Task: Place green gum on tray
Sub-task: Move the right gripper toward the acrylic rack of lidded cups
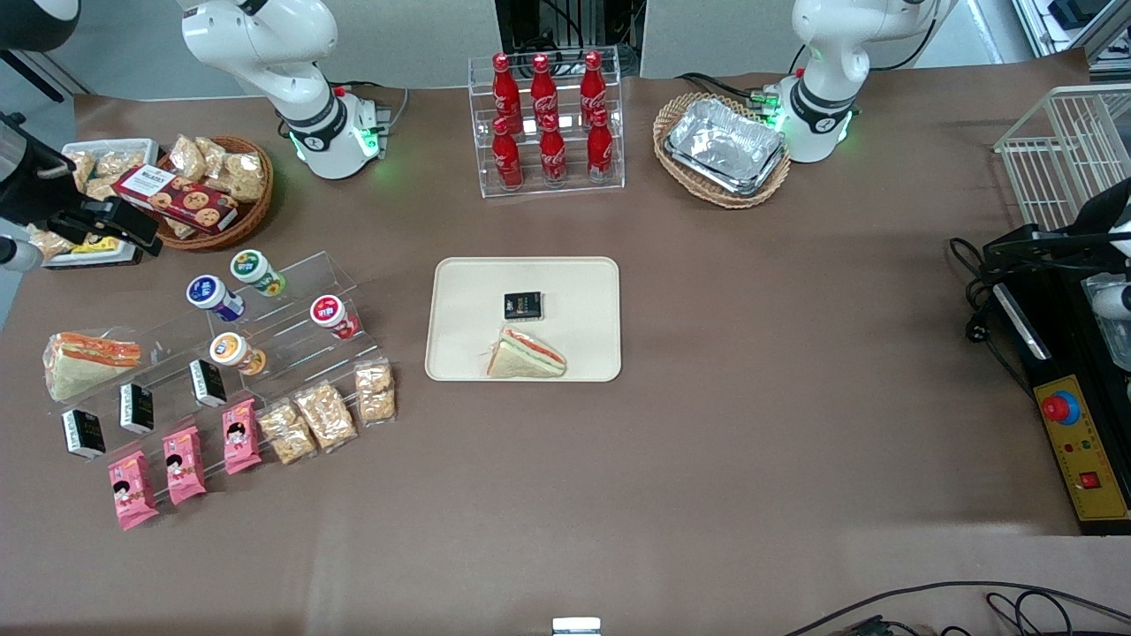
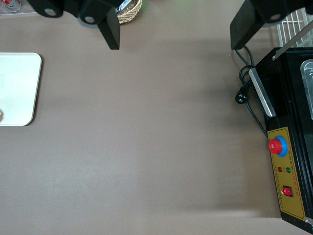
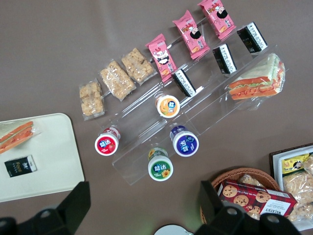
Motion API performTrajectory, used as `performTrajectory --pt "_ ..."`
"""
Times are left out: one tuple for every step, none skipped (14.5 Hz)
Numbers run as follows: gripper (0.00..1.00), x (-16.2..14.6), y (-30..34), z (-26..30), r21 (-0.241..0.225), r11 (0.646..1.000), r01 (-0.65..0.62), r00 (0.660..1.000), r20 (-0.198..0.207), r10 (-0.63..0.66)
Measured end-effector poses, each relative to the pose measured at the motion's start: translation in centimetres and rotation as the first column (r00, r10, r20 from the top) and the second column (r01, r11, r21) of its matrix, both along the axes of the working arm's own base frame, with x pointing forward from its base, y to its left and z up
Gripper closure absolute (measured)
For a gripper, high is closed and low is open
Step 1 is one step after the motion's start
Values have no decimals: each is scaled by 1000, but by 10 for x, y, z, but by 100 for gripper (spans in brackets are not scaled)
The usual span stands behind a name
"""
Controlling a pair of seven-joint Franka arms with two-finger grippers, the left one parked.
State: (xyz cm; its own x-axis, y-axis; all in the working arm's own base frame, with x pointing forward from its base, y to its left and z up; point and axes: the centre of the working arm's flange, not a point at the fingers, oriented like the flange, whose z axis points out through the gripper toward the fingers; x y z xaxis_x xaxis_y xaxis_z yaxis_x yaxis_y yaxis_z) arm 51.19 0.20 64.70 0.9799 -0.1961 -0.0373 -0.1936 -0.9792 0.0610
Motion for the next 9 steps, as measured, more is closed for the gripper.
performTrajectory --pt "0 1 0 -1 0 1000 0 1000 -1 0" --pt "0 1 0 0 0 1000 0 1000 1 0" --pt "0 1 0 1 0 1000 -1 1000 3 1" --pt "0 1 0 2 0 1000 -5 1000 5 5" --pt "0 1 -1 3 1 1000 -20 1000 5 20" --pt "0 1 -2 3 3 999 -46 999 2 46" --pt "0 1 -4 2 4 998 -69 998 -1 69" --pt "0 0 -6 2 6 997 -82 997 -3 82" --pt "0 -1 -7 1 7 996 -89 996 -5 89"
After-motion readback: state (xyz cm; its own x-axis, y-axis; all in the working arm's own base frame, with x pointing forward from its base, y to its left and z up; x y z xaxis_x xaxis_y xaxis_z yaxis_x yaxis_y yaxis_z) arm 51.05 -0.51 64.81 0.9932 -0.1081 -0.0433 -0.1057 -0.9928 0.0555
